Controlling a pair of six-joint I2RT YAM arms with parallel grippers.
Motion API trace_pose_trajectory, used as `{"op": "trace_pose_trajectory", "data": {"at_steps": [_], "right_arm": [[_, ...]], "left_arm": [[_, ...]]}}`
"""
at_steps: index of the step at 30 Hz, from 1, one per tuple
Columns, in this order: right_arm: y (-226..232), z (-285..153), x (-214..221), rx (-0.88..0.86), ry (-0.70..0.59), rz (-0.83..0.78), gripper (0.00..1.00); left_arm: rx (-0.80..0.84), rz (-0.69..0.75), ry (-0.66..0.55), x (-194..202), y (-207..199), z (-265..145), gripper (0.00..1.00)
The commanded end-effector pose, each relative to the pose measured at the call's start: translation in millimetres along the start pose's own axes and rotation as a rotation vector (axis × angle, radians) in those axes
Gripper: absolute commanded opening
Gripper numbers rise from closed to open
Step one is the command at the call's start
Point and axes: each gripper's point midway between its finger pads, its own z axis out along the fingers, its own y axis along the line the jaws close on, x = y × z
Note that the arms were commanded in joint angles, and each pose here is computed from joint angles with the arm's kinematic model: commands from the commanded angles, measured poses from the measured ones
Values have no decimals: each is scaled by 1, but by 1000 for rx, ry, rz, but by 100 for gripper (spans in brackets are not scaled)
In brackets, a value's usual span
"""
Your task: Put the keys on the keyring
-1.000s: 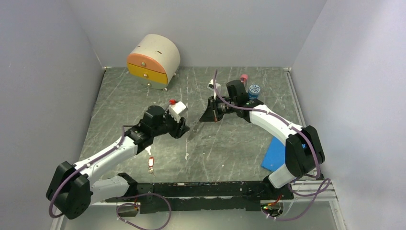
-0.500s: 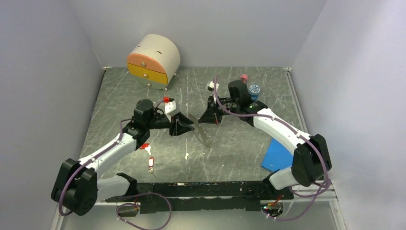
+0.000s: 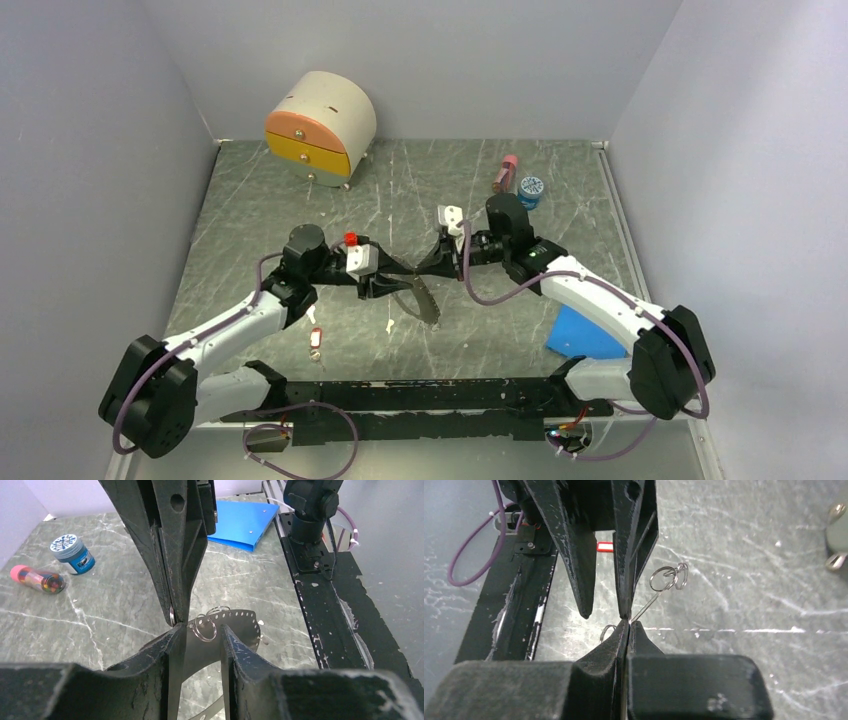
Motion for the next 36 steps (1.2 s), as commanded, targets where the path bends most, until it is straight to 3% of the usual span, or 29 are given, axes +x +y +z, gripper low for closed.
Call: {"op": "trace_pose_trajectory", "data": {"at_steps": [1, 14, 21, 36], "right_arm": [[9, -2, -33, -47, -119, -272, 0], [16, -2, -26, -67, -112, -347, 0], [10, 2, -30, -48, -126, -312, 0], [4, 6, -28, 13, -181, -248, 0]], "left_arm": [[-34, 98, 7, -8, 7, 3, 36], [-218, 63, 48, -6, 36, -3, 39], [-166, 100, -49, -23, 29, 8, 37], [-124, 125, -62, -25, 21, 14, 32]]}}
